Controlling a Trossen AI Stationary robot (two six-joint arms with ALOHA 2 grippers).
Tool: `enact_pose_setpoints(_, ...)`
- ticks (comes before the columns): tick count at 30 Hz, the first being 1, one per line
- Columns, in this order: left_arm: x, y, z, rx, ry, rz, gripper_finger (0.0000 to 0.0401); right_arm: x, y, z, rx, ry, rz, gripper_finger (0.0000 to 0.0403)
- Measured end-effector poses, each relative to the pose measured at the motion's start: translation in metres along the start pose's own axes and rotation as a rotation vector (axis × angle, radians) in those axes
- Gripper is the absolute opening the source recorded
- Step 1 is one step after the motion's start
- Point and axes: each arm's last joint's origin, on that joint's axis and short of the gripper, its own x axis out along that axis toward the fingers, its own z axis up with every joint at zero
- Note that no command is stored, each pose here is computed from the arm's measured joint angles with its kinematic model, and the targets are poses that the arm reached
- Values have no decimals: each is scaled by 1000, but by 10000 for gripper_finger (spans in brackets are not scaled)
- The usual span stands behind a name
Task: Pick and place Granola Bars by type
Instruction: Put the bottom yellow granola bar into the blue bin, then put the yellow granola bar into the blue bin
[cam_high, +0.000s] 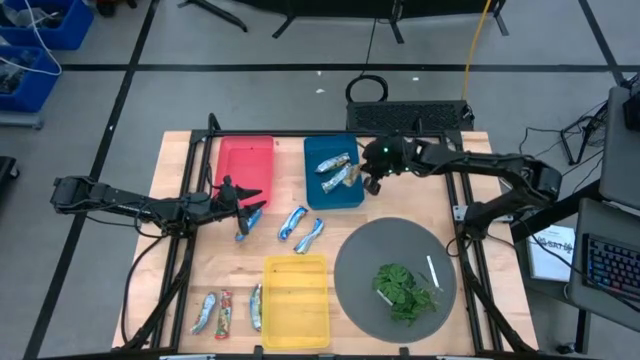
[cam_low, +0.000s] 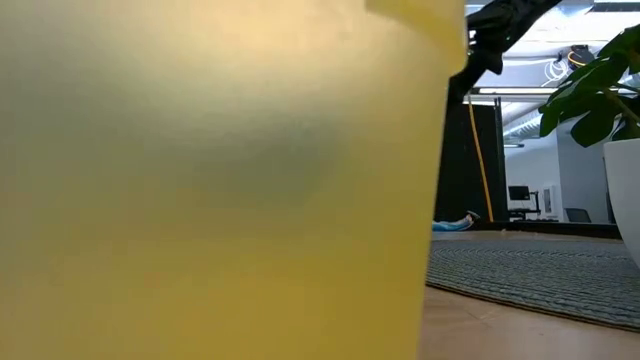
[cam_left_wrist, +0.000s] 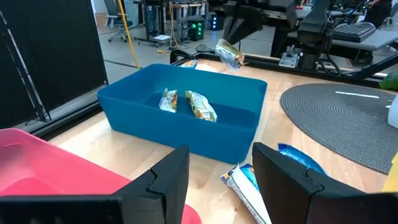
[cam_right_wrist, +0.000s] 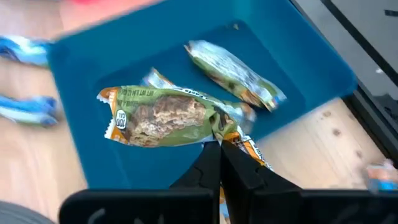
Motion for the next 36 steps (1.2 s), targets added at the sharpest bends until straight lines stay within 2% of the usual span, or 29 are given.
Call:
enact_pose_setpoints(6, 0, 0, 0, 0, 0, 0, 179, 34, 22, 2, 9, -47, 191, 0)
enact_pose_setpoints(10, 0, 0, 0, 0, 0, 0, 179, 58, 26, -5, 12, 12, 198, 0)
enact_pose_setpoints(14, 0, 0, 0, 0, 0, 0, 179, 69, 25, -8, 19, 49, 191, 3)
enact_pose_setpoints(18, 0, 0, 0, 0, 0, 0, 179, 66, 25, -7, -14, 50, 180, 43)
enact_pose_setpoints(21, 0, 0, 0, 0, 0, 0, 179, 54, 22, -1, -55, 8, 80, 89)
enact_pose_setpoints(24, 0, 0, 0, 0, 0, 0, 179, 37, 11, 4, -127, 2, -142, 134)
enact_pose_setpoints(26, 0, 0, 0, 0, 0, 0, 179, 25, -6, 6, -129, 32, -271, 157)
enact_pose_setpoints(32, 0, 0, 0, 0, 0, 0, 179, 2, -81, -10, 123, 253, -438, 175)
enact_pose_setpoints(36, 0, 0, 0, 0, 0, 0, 179, -12, -123, -24, 304, 283, -501, 174)
